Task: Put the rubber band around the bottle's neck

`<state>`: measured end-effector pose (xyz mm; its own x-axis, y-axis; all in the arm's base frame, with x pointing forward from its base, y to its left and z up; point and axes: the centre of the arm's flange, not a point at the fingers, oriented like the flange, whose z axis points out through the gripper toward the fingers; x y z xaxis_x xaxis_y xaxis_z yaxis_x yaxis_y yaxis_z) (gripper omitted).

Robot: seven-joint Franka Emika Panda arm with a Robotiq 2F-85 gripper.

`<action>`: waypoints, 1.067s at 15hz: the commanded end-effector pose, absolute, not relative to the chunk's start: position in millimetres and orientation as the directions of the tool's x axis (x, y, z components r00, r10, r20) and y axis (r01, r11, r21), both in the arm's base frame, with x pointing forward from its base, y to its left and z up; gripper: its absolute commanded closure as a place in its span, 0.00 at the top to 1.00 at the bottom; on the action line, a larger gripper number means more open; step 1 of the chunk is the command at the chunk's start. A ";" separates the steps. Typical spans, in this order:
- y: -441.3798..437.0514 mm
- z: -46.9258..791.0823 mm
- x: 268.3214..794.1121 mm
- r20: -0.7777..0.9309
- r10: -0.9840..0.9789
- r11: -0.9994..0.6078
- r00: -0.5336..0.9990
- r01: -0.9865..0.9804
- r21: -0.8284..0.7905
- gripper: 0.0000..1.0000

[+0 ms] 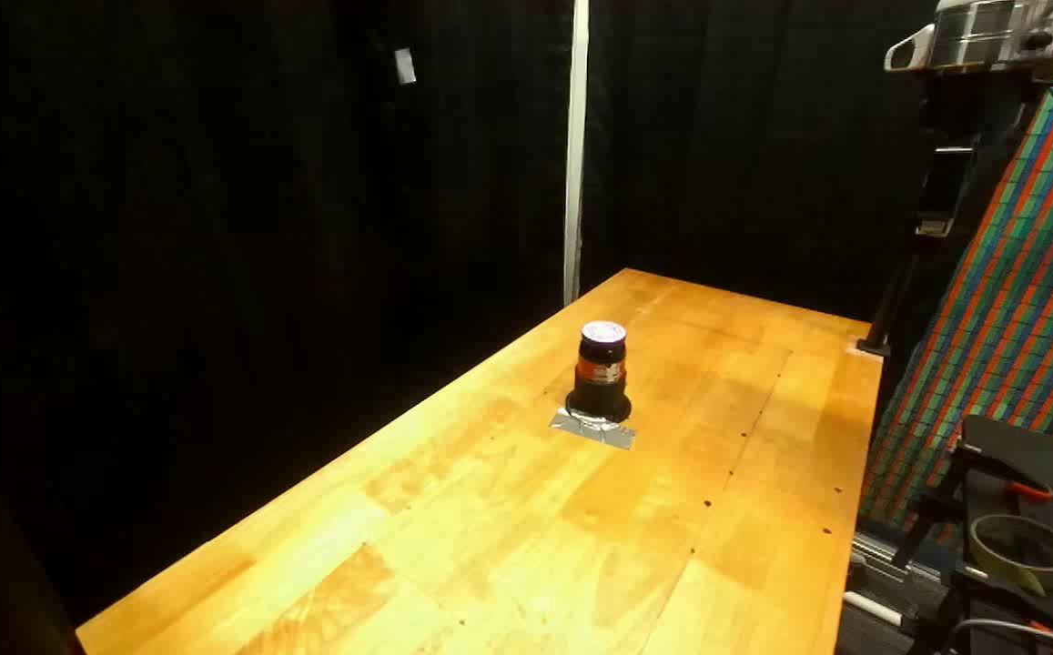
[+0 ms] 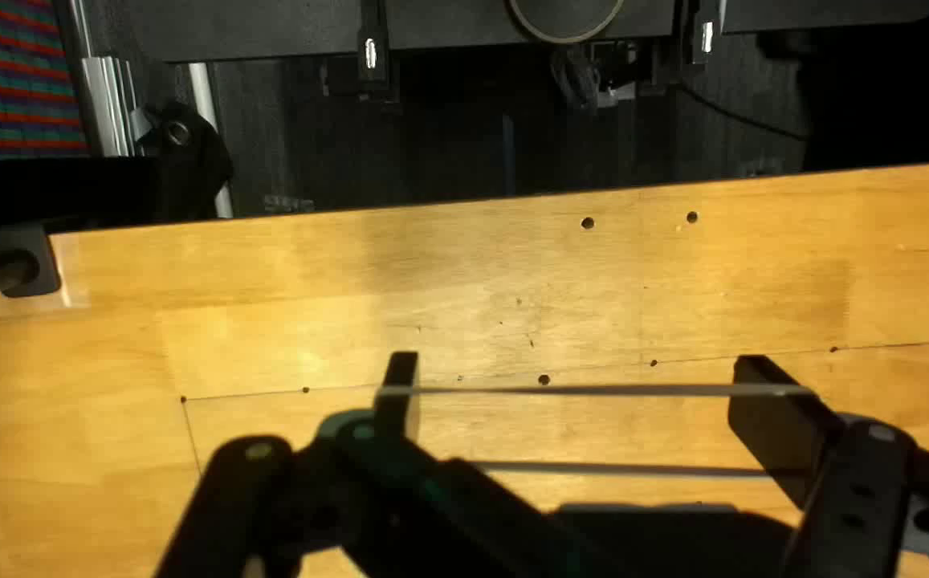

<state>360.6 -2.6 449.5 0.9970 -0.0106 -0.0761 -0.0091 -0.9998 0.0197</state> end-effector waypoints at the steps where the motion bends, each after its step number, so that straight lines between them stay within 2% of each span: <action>1: -2.6 450.0 360.8 -0.075 -0.011 -1.000 0.997 -0.009 0.020 1.00; 7: -2.6 446.7 368.6 -0.068 0.007 -1.000 0.998 0.009 0.026 1.00; 16: 24.1 388.9 524.4 0.083 0.252 -0.966 0.964 0.256 -0.038 1.00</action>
<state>452.8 10.3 402.6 0.9821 0.1786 0.0605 0.1782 -0.9839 0.0114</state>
